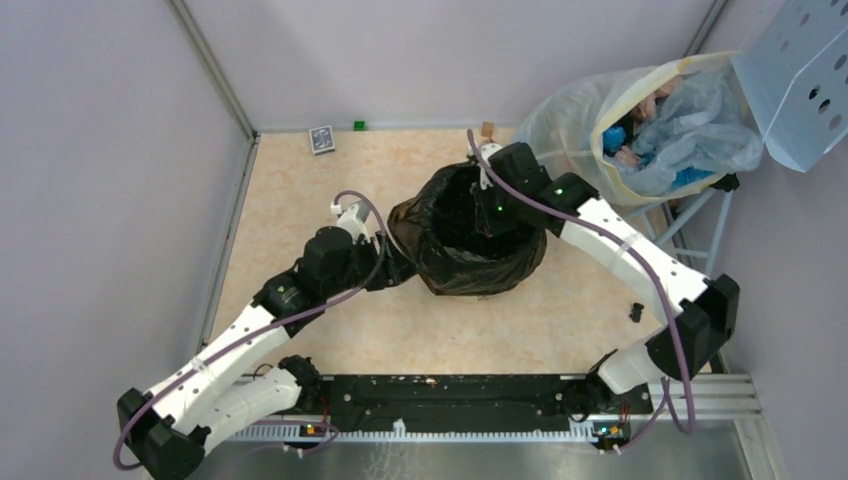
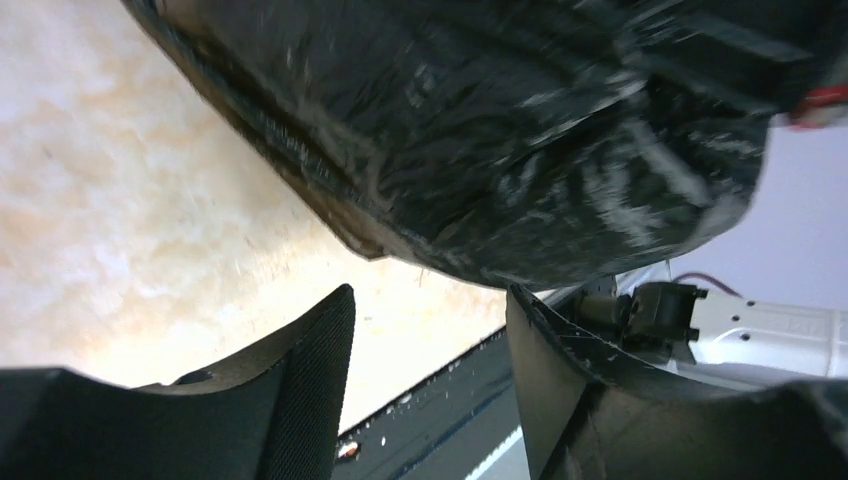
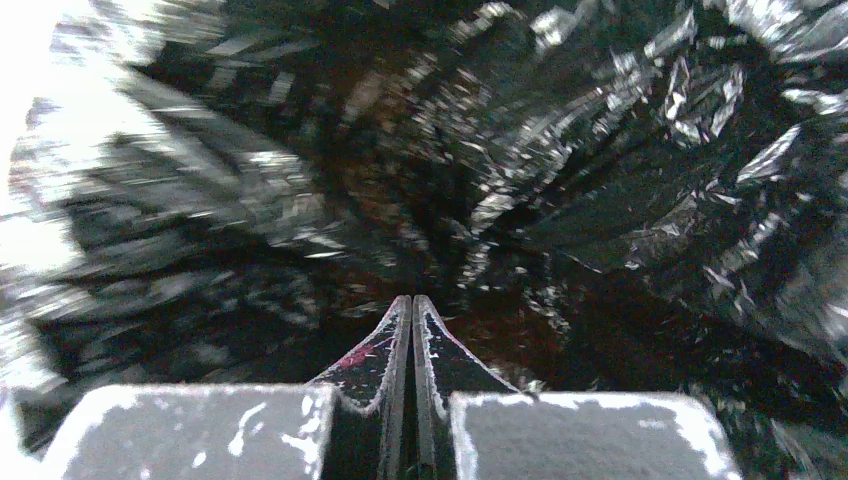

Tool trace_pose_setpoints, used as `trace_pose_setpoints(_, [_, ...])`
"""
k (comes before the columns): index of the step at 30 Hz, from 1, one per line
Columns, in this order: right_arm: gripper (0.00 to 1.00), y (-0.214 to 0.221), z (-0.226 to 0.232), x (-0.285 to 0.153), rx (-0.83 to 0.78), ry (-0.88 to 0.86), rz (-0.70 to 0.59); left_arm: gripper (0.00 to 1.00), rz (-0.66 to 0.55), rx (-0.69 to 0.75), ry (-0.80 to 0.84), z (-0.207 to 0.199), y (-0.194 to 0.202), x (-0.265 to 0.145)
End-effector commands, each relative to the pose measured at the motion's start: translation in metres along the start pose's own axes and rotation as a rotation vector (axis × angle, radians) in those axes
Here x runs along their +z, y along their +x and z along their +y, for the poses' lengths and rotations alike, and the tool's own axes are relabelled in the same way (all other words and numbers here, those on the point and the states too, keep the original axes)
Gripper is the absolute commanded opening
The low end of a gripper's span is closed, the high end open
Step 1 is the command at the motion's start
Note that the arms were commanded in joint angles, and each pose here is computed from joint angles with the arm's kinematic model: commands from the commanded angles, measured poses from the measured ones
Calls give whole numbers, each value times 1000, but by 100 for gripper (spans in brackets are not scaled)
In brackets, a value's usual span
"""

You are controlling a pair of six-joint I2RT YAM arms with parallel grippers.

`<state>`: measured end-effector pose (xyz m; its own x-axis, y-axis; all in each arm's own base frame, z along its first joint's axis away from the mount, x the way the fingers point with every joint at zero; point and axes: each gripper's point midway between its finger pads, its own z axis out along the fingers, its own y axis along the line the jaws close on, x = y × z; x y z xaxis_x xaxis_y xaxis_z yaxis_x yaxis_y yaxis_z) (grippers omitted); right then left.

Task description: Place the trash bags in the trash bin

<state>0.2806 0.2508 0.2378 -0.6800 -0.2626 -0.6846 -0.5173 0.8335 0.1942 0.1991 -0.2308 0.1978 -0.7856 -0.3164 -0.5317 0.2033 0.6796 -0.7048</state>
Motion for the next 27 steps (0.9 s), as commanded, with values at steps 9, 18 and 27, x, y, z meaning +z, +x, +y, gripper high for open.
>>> trace_pose_setpoints(9, [0,53,-30,55,-28,151,181,65,-214,252,-142,-24,-117,2])
trace_pose_setpoints(18, [0,74,-35,80,-22,158,216,65,-265,329,68,-56,-188,34])
trace_pose_setpoints(27, [0,97,-35,106,-6,137,267,65,-69,273,205,-41,-165,97])
